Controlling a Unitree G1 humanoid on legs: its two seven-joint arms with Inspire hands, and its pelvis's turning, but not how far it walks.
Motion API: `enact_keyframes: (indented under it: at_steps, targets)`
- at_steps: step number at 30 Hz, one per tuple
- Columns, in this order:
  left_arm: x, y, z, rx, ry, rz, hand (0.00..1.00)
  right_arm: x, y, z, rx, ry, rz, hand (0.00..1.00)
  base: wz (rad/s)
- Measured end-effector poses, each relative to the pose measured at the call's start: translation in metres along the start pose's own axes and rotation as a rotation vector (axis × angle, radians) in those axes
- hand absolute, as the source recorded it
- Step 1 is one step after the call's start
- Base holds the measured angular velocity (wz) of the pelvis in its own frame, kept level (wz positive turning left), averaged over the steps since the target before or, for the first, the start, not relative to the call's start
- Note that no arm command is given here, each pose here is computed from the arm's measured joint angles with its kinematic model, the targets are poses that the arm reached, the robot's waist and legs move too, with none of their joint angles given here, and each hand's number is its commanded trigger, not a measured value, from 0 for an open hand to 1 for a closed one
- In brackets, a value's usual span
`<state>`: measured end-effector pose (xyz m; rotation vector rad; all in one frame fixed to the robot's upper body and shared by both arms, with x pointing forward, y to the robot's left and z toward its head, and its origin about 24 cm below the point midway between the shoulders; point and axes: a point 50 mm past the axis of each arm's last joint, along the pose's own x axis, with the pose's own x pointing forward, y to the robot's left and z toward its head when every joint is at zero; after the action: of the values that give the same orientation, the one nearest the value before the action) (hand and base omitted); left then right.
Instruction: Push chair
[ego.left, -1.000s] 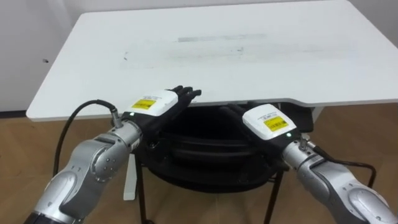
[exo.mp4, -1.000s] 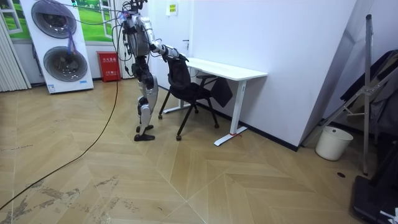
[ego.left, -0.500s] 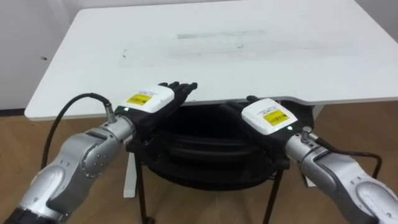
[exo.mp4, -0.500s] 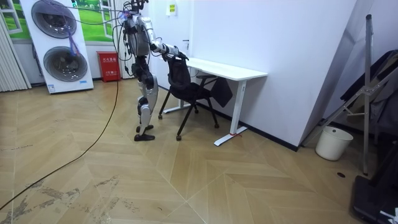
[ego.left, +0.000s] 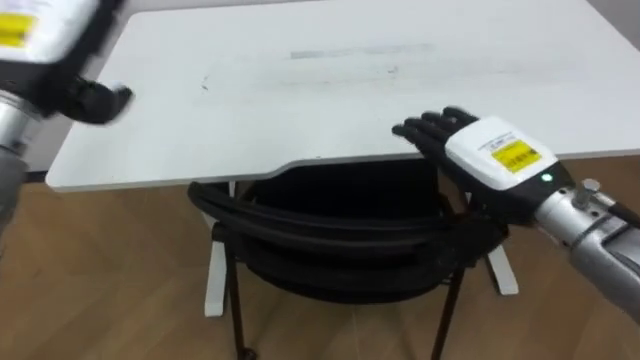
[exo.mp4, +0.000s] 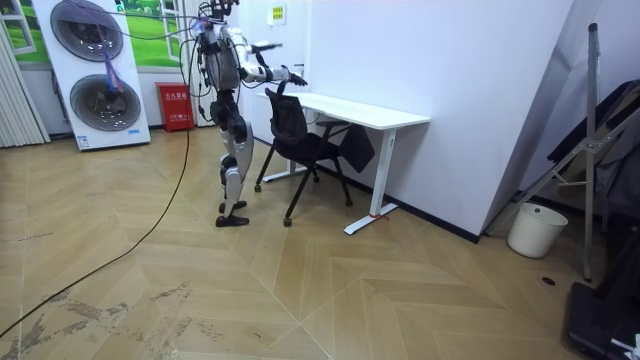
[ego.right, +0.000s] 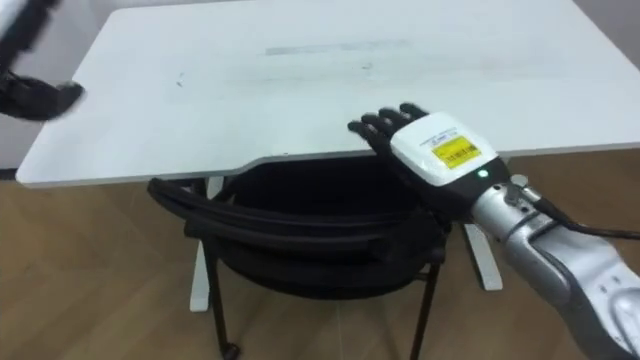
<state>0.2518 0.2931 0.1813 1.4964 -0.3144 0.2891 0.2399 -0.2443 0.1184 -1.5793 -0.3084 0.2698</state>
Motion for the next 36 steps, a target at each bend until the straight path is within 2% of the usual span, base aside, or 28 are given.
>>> enact_keyframes:
  at_steps: [1, 3, 6, 10, 13, 18, 21, 22, 24, 25, 27, 28, 30, 31, 33, 34, 36]
  targets:
    - [-0.003, -0.002, -0.002, 0.002, 0.012, -0.006, 0.0, -0.003, -0.01, -0.01, 0.003, 0.053, -0.074, 0.0, -0.11]
    - [-0.015, -0.008, -0.01, 0.01, 0.047, -0.042, 0.0, -0.015, -0.049, -0.044, 0.006, 0.244, -0.348, 0.0, -0.03]
    - [-0.028, -0.011, -0.022, 0.026, 0.118, -0.043, 0.0, -0.037, -0.071, -0.072, 0.055, 0.411, -0.596, 0.0, 0.06]
    - [-0.041, -0.014, -0.033, 0.03, 0.202, -0.008, 0.0, -0.052, -0.059, -0.086, 0.108, 0.53, -0.68, 0.0, 0.01]
    - [-0.05, -0.022, -0.041, -0.061, 0.28, 0.042, 0.0, -0.07, -0.04, -0.099, 0.158, 0.657, -0.681, 0.0, 0.0]
    - [-0.104, -0.051, -0.068, -0.188, 0.56, 0.031, 0.0, -0.118, 0.002, -0.114, 0.322, 0.958, -0.738, 0.0, -0.1]
    - [-0.148, -0.085, -0.08, -0.285, 0.78, -0.036, 0.0, -0.147, 0.043, -0.111, 0.457, 1.159, -0.724, 0.0, -0.15]
    - [-0.155, -0.092, -0.081, -0.304, 0.82, -0.053, 0.0, -0.15, 0.05, -0.109, 0.489, 1.19, -0.724, 0.0, -0.11]
    - [-0.19, -0.115, -0.082, -0.366, 0.972, -0.124, 0.0, -0.168, 0.084, -0.095, 0.646, 1.335, -0.734, 0.0, -0.06]
    - [-0.198, -0.12, -0.081, -0.385, 1.009, -0.142, 0.0, -0.173, 0.094, -0.09, 0.691, 1.379, -0.731, 0.0, -0.05]
    - [-0.23, -0.143, -0.076, -0.463, 1.167, -0.216, 0.0, -0.194, 0.136, -0.072, 0.875, 1.582, -0.699, 0.0, 0.0]
    - [-0.241, -0.148, -0.074, -0.474, 1.202, -0.243, 0.0, -0.201, 0.145, -0.068, 0.909, 1.632, -0.683, 0.0, -0.03]
    - [-0.281, -0.166, -0.057, -0.514, 1.332, -0.355, 0.0, -0.225, 0.178, -0.047, 1.025, 1.809, -0.604, 0.0, -0.08]
    - [-0.292, -0.17, -0.053, -0.522, 1.366, -0.392, 0.0, -0.231, 0.185, -0.041, 1.048, 1.851, -0.575, 0.0, 0.0]
    - [-0.329, -0.183, -0.037, -0.559, 1.486, -0.545, 0.0, -0.252, 0.212, -0.011, 1.186, 1.996, -0.476, 0.0, 0.02]
    - [-0.335, -0.185, -0.033, -0.572, 1.509, -0.581, 0.0, -0.257, 0.219, -0.003, 1.222, 2.03, -0.446, 0.0, 0.12]
    - [-0.358, -0.195, -0.017, -0.625, 1.579, -0.718, 0.0, -0.272, 0.24, 0.026, 1.316, 2.13, -0.28, 0.0, 0.11]
